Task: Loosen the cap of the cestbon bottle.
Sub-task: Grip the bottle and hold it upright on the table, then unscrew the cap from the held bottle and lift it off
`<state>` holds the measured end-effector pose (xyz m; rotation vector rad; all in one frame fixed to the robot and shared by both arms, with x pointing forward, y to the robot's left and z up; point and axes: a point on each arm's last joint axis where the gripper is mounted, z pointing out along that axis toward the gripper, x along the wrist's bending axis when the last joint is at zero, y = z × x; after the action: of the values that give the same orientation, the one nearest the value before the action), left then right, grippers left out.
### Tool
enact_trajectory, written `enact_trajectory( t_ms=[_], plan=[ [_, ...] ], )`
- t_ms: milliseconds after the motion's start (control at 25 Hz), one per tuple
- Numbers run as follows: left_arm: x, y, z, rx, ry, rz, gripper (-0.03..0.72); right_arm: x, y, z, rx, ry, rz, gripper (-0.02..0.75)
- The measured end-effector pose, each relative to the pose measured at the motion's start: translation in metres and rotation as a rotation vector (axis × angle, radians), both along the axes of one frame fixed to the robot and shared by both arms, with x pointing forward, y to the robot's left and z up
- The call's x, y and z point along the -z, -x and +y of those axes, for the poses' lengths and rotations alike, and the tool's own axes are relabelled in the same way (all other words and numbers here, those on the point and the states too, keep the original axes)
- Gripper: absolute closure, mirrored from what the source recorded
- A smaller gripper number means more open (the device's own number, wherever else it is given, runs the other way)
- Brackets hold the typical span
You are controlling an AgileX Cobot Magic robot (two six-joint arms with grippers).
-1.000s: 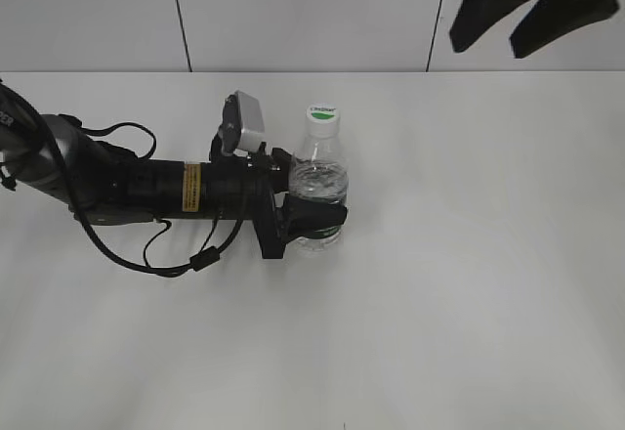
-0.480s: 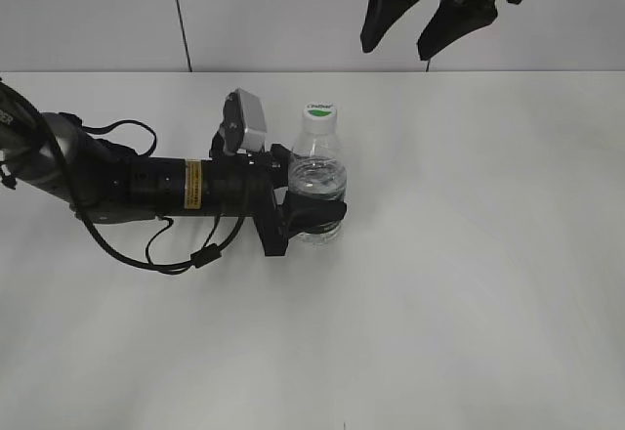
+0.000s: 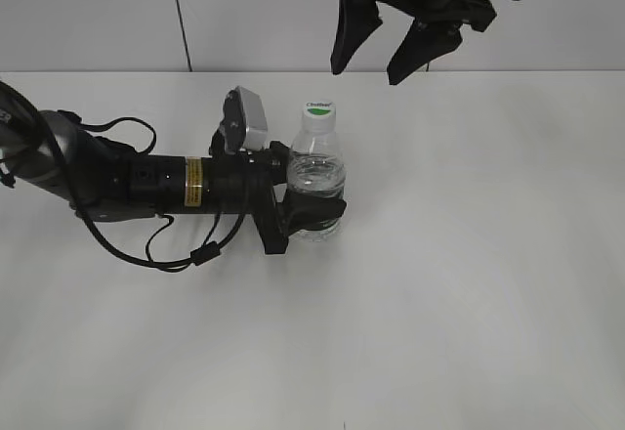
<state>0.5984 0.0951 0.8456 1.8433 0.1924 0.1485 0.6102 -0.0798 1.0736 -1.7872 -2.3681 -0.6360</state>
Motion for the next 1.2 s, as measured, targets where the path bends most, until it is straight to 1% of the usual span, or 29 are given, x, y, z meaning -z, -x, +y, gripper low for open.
enact_trajectory(
  t_ms=[280,520,1200],
  plan=[
    [-0.001,-0.001,0.0,-0.004,-0.012,-0.019,0.27,0.016,0.002,0.016,-0.023,-0.015,0.052,0.248],
    [-0.001,-0.001,0.001,-0.009,-0.017,-0.021,0.27,0.031,0.001,0.025,-0.036,-0.007,0.09,0.248],
    [-0.001,-0.002,0.001,-0.017,-0.021,-0.022,0.27,0.033,0.005,0.032,-0.082,-0.004,0.082,0.248]
  ],
)
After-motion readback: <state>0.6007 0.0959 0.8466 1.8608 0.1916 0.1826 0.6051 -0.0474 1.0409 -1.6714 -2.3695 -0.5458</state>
